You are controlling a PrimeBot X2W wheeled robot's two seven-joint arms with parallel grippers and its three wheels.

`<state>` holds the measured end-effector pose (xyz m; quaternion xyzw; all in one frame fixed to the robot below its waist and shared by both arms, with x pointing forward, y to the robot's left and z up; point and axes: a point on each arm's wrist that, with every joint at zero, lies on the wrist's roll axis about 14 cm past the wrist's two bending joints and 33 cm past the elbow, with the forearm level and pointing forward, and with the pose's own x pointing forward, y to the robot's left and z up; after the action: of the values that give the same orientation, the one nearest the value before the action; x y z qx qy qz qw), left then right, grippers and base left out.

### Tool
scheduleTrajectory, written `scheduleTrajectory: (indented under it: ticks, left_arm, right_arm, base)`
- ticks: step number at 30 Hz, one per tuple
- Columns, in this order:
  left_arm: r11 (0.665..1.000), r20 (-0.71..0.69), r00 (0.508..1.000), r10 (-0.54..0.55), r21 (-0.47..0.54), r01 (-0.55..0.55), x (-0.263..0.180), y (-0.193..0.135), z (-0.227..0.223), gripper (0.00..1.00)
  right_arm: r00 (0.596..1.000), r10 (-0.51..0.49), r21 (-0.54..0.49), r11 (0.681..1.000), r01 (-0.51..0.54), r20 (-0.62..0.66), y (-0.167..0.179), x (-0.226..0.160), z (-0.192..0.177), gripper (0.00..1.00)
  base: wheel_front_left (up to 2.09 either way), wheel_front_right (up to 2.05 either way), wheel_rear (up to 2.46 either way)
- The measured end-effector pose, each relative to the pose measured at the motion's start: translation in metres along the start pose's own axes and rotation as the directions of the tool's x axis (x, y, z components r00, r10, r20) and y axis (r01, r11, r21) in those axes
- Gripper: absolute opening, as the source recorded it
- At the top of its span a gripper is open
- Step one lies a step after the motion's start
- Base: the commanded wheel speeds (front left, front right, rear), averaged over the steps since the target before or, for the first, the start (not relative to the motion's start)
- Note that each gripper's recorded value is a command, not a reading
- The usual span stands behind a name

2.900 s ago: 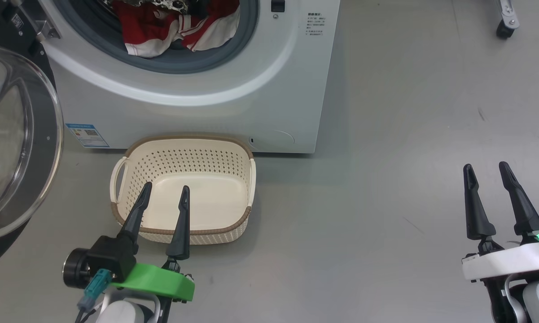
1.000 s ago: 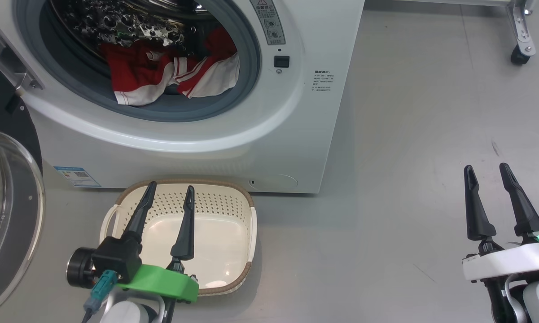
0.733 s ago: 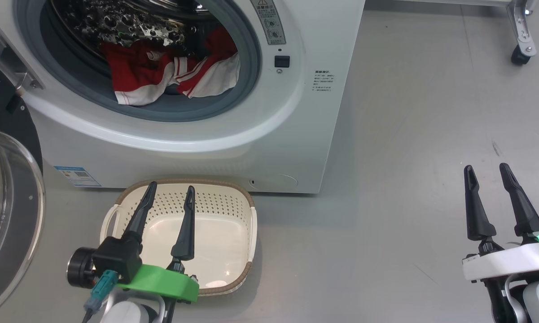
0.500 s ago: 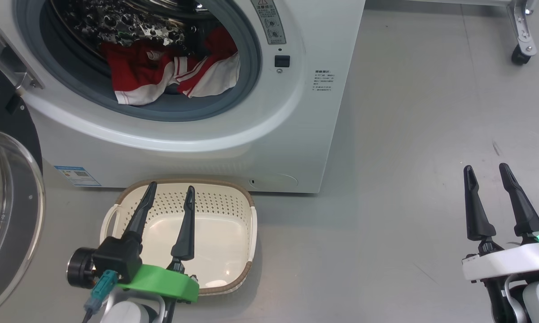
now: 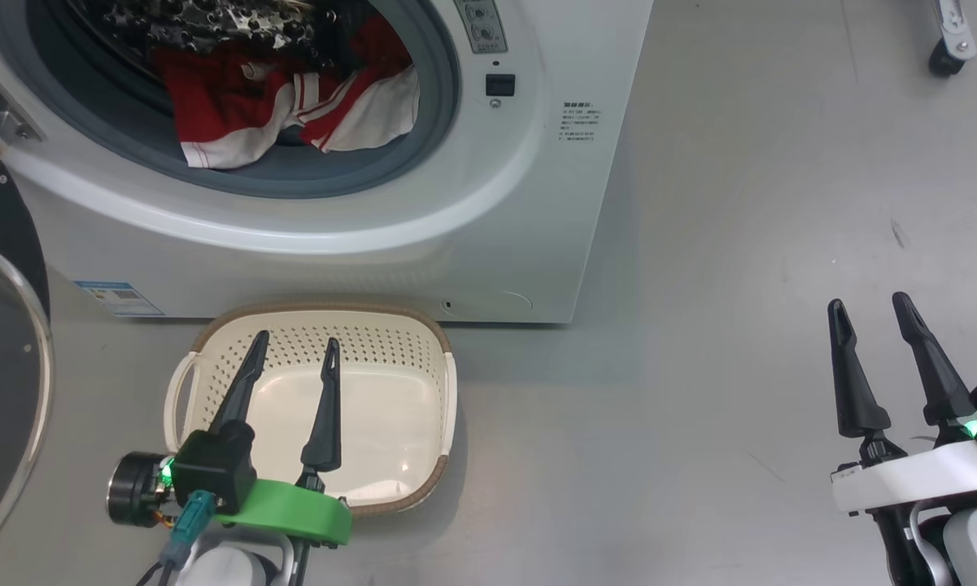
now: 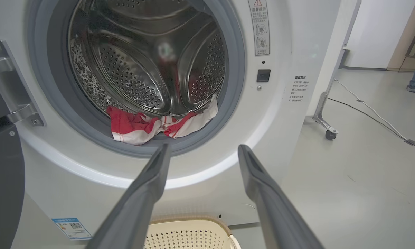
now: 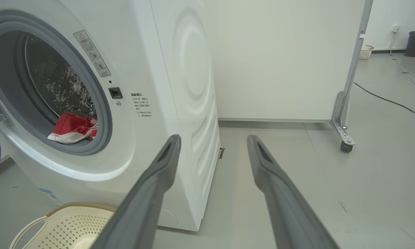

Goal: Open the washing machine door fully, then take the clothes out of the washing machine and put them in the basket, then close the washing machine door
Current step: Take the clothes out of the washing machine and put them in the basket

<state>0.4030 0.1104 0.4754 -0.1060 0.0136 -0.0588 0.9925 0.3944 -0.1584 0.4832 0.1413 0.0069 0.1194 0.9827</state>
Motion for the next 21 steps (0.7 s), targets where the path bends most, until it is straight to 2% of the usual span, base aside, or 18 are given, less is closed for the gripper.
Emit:
scheduleTrajectory:
  ticks: [7,19,21]
  left_arm:
    - [1.000,-0.059,0.998,0.023,0.018,-0.022,0.016,0.008,-0.024,1.00]
    - [0.997,-0.057,0.998,0.031,0.076,-0.026,0.115,0.022,-0.021,1.00]
    - [0.993,-0.061,0.998,0.033,0.113,-0.026,0.132,0.027,-0.022,1.00]
  right_arm:
    - [0.998,-0.015,0.011,1.000,0.015,-0.058,-0.009,-0.001,-0.018,1.00]
    - [0.994,-0.037,0.037,0.998,0.041,-0.107,-0.025,0.011,-0.037,1.00]
    - [0.993,-0.043,0.034,0.998,0.047,-0.111,-0.029,0.013,-0.038,1.00]
  base:
    - [0.00,0.00,0.00]
    - [0.00,0.00,0.00]
    - [0.00,0.00,0.00]
